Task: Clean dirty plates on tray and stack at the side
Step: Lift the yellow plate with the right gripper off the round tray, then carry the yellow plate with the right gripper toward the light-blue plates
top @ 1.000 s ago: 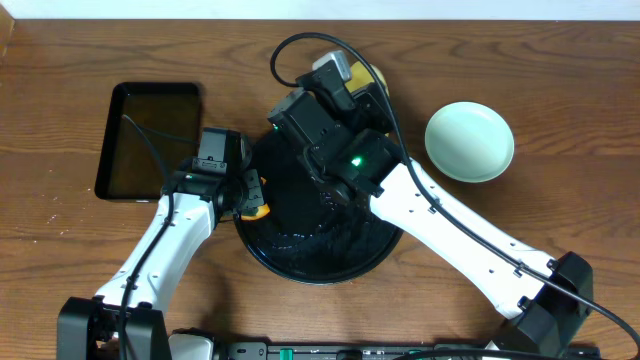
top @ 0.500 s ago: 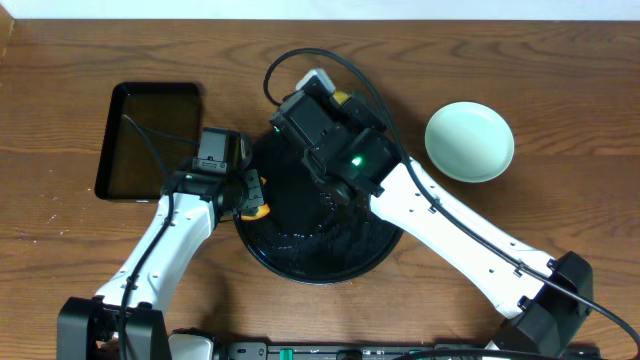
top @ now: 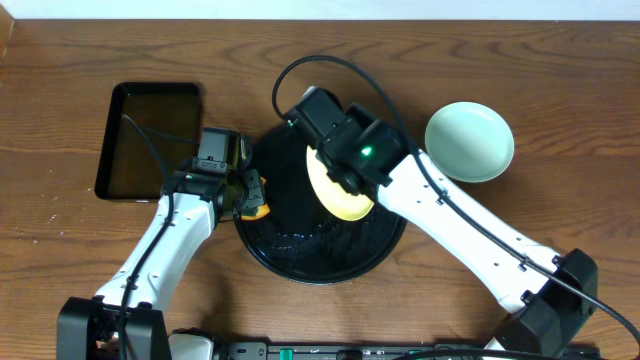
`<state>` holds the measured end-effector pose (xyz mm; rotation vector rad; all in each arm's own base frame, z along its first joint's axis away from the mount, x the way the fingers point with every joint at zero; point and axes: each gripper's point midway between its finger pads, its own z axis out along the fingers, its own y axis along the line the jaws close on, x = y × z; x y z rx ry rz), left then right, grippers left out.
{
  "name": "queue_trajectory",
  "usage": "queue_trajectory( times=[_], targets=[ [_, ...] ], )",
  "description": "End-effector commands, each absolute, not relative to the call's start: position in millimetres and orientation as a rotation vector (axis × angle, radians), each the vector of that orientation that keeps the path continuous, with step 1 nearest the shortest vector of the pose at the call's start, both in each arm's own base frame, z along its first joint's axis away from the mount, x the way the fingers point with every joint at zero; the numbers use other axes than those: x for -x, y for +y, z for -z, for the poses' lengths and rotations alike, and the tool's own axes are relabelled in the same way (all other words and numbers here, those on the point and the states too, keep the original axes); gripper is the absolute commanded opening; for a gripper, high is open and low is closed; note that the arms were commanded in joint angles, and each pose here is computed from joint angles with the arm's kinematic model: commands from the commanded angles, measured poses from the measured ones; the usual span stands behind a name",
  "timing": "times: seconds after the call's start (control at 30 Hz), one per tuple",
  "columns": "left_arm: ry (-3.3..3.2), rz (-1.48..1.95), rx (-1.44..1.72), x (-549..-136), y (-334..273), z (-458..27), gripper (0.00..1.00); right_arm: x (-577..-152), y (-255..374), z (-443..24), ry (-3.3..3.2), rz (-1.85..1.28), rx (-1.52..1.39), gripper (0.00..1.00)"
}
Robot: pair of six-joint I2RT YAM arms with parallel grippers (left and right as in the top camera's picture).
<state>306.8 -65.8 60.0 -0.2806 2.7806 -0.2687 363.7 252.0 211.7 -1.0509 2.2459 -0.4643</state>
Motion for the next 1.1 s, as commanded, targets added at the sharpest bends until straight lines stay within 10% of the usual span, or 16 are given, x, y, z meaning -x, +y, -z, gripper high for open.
queue_trajectory(
  times=[0.0,0.9,1.07],
  targets=[
    [2.765,0.255,0.290,-311.9,-62.8,-64.2,0.08,-372.5,246.4,-221.4,2.276,0.376,0.935,0.01],
    [2.753,0.258,0.288,-314.5,-63.1,-65.2,0.08,-402.0,73.2,-195.1,2.740,-0.531,0.133,0.01],
    [2.741,0.262,0.286,-317.2,-63.6,-66.4,0.08,-401.5,90.3,-195.5,2.729,-0.537,0.201,0.42]
  ],
)
